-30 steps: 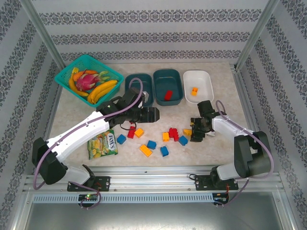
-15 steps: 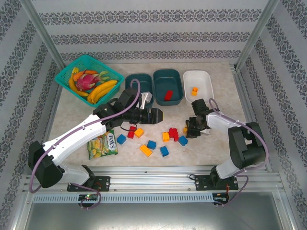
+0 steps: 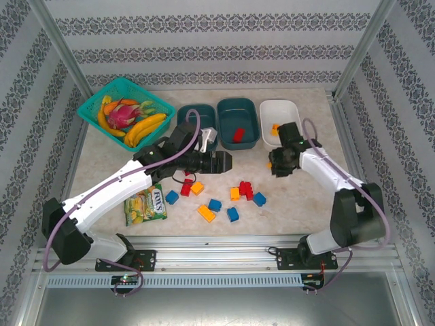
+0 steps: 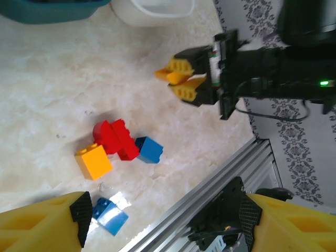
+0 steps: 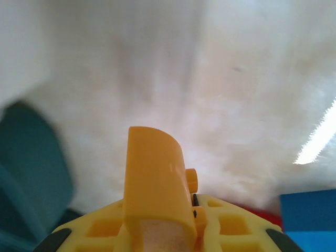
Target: Sort the legos into containers by color
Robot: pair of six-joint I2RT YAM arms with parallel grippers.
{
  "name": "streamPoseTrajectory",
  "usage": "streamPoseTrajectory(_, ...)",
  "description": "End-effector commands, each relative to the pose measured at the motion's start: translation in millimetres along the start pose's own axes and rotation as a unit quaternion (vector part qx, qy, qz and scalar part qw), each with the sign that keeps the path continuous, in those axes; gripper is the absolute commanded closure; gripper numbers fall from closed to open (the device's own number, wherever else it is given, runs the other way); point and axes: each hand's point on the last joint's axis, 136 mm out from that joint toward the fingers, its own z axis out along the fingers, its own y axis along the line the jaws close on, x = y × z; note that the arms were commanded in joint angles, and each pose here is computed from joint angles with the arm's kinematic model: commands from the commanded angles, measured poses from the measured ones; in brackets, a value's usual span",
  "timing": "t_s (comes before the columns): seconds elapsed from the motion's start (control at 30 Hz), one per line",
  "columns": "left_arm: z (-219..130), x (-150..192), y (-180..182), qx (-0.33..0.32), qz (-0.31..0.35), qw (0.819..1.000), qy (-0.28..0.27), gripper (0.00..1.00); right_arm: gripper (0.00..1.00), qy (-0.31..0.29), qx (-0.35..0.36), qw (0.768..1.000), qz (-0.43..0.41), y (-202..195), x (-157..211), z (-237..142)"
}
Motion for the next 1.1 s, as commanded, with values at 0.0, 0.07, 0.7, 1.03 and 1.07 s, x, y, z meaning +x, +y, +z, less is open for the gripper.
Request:
streamPoseTrajectory(0.0,-2.8,-33.4,-26.2,0.032,0.010,0.999,-0.039,0.24,0.87,-0.085,-0.022,0.989,-0.116,24.8,-36.7,-40.8)
streamPoseTrajectory(0.07,1.6,-47.8,-29.2,0.039,0.006,0.998,-0.046,0.24,0.87,-0.095,-0.022,0.983,-0.158,43.1,-47.0,-46.8)
streamPoseTrajectory(0.7,56.5,-106.2,-26.1,0.047,-0.008,0.998,-0.043,0.24,0.83,-0.103,0.115,0.972,-0.178,102.2,-102.5,46.1)
streamPoseTrajectory(1.03,52.8,-100.8,-17.1,0.027,-0.016,0.999,-0.044,0.24,0.71,-0.098,0.164,0.968,-0.163,88.0,-110.3,67.1)
streamPoseTrajectory(1.07,51.6,-100.2,-15.6,0.023,-0.016,0.999,-0.045,0.24,0.69,-0.094,0.165,0.968,-0.166,88.5,-109.5,68.5)
